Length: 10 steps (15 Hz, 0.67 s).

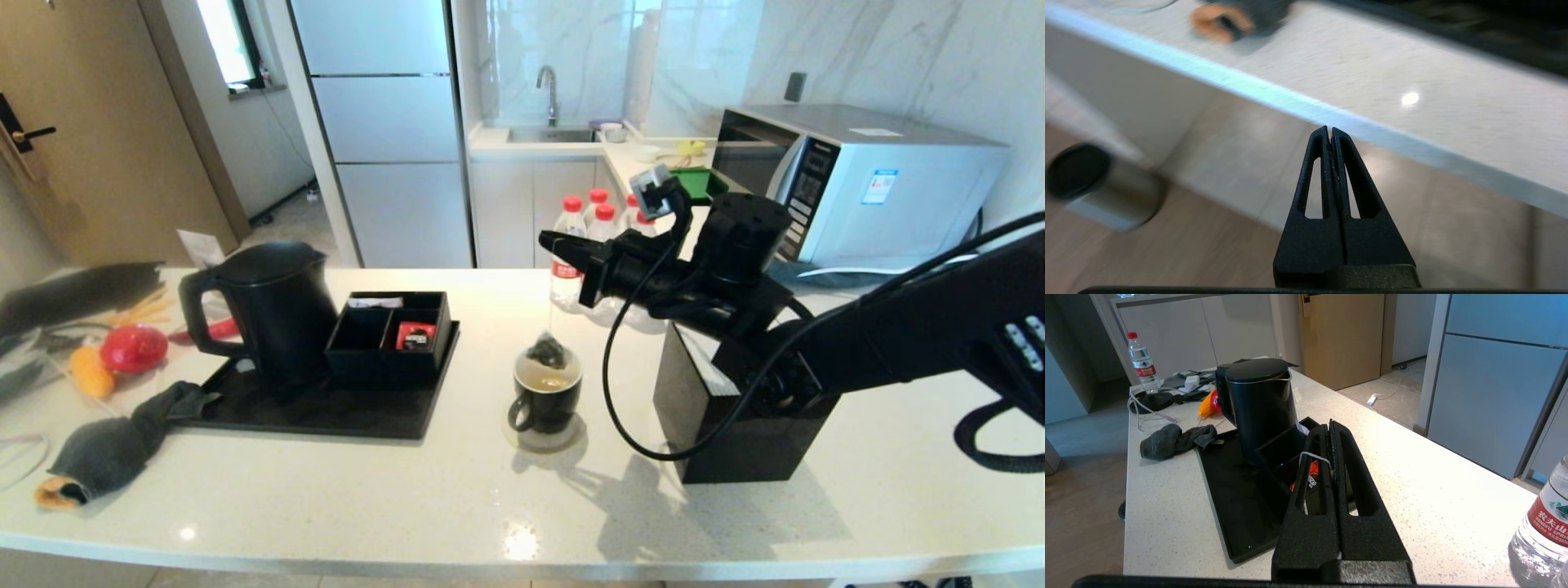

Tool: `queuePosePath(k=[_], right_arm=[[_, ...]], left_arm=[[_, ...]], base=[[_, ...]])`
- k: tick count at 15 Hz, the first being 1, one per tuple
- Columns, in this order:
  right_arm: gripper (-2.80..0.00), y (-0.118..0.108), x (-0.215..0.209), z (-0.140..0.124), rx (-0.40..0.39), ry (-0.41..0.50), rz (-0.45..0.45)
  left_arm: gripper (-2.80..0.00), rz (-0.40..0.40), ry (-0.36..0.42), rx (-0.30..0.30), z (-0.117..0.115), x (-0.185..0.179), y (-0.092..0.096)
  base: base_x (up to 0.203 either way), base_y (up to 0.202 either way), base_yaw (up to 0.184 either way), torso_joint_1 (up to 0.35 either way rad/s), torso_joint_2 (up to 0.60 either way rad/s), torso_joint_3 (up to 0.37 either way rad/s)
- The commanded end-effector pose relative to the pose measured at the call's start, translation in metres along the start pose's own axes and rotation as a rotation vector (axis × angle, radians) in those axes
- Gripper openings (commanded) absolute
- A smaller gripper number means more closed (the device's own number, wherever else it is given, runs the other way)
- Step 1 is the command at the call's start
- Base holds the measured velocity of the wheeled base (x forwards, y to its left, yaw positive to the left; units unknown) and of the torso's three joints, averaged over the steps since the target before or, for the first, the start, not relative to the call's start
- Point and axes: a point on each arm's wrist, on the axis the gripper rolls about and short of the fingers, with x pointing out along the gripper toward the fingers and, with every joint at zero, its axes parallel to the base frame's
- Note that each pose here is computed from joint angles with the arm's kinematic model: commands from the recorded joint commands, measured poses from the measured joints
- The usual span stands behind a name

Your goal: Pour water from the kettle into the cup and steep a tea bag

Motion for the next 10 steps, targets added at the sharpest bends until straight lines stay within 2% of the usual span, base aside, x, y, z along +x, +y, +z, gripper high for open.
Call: queuePosePath(k=[1,4,8,10], right_arm=[[-2.80,0.001,-0.001,0.003,-0.004,-0.010,0.005],[-2.80,0.002,-0.001,0.004,-0.004,-0.010,0.006],[-2.80,0.002,-0.001,0.003,-0.003,-0.009,0.006],[-2.80,0.003,-0.001,0.004,-0.004,-0.010,0.008]], left_arm=[[-2.80,-0.094,-0.109,-0.034,-0.005,-0.013,0.003],[-2.80,-0.199,-0.087,0.023,-0.008,-0.014,0.002],[-2.80,-0.296,-0.103,0.163,-0.015,-0.011,-0.001],[-2.80,-0.306,-0.075,0.152,-0.017,-0.011,-0.001]], base=[[0.000,0.000,0.000,0.000,0.00,0.000],[0.000,0.000,0.000,0.000,0.00,0.000],[0.000,0.000,0.000,0.000,0.00,0.000],[0.000,0.000,0.000,0.000,0.00,0.000]])
